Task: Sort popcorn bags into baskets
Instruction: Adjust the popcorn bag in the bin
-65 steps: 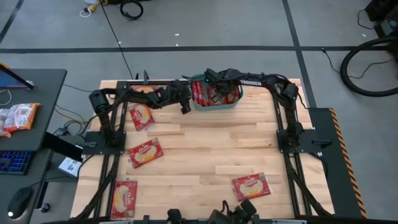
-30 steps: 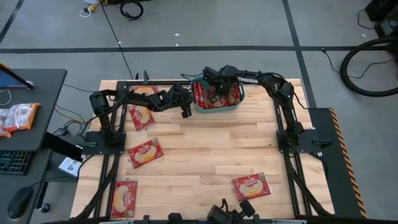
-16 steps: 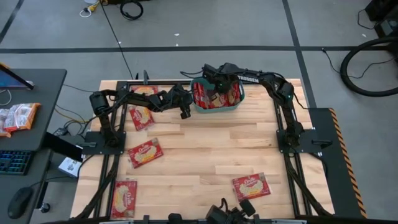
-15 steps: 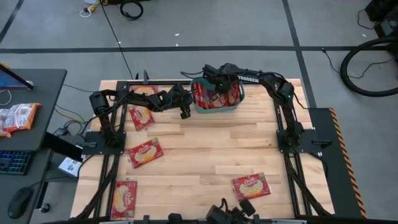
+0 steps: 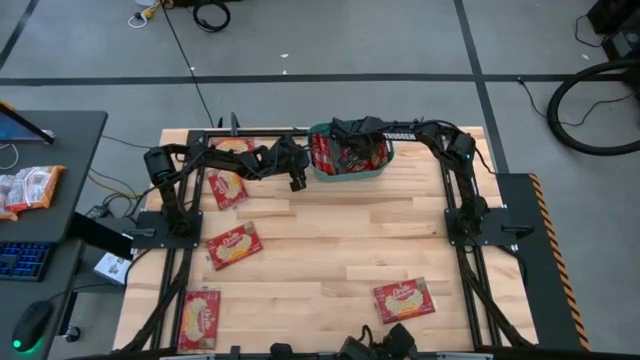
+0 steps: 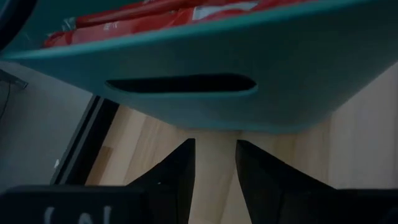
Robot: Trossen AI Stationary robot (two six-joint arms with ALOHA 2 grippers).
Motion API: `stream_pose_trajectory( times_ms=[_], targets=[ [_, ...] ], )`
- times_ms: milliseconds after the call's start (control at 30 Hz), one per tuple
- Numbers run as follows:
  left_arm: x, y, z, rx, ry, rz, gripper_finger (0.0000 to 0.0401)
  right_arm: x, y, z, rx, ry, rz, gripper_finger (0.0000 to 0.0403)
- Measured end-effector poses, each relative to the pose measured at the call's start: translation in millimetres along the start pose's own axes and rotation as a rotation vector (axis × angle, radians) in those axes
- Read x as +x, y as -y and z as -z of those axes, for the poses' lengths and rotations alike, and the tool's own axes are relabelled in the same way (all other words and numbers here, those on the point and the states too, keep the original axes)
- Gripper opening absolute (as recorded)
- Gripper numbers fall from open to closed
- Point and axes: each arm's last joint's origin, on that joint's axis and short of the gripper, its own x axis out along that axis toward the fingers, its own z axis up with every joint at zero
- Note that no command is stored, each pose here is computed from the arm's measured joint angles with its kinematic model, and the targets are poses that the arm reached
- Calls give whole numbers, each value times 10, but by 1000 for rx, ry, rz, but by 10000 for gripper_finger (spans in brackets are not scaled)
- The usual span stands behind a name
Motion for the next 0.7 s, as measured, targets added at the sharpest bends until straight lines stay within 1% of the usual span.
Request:
stream_pose_trajectory(
  times_ms=[267, 400, 467, 600, 700],
  targets=[
    [0, 0, -1, -3, 1, 0, 121, 70, 35, -11, 107, -29, -144, 147],
    [0, -1, -1, -3, 1, -1, 121, 91, 74, -48, 179, -53, -258, 127],
    [0, -1, -2, -3, 2, -1, 121, 100, 93, -61, 204, -62, -296, 115],
    [0, -1, -3, -4, 3, -1, 121, 100, 93, -72, 215, -69, -342, 77],
    [0, -3, -8, -5, 8, -3, 121, 95, 79, -85, 205, -58, -369, 27]
  ],
)
